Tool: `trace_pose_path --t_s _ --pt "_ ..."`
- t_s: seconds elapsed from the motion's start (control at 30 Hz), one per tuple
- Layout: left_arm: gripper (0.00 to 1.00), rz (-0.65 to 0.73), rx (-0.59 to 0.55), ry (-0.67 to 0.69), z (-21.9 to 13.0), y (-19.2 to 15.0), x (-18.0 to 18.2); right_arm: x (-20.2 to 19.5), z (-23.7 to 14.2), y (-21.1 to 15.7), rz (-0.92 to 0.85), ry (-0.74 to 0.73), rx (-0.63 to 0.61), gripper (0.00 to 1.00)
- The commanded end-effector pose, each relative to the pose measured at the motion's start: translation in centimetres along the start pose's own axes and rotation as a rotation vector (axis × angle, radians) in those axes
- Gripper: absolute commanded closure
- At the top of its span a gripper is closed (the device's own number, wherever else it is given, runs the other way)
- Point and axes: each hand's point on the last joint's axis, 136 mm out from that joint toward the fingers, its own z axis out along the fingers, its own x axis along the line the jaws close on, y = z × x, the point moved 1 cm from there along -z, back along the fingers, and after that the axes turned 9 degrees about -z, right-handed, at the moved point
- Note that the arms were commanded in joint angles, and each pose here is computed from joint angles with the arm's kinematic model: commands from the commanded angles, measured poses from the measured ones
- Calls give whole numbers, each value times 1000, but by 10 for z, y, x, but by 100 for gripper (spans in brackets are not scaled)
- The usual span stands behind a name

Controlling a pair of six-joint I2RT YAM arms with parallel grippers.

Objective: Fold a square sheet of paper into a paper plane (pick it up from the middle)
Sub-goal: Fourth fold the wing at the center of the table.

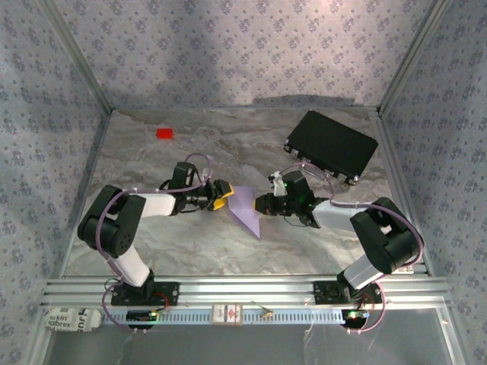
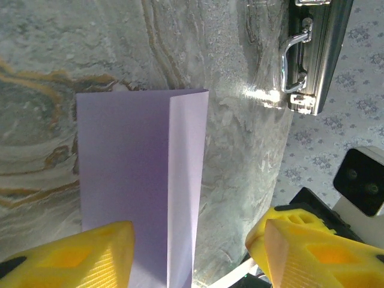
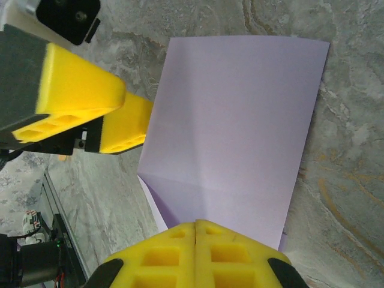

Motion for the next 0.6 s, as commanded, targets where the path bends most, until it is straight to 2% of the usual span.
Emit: trace_pose_path --t_s 0.0,0.4,0.57 --pt "47 33 42 -52 10 -4 -18 4 -5 4 2 22 -19 100" --pt "93 15 52 -73 24 -4 -18 -2 -9 0 11 -7 -15 97" --pt "100 -2 -40 -67 18 1 -12 -5 -17 1 -7 -74 -12 82"
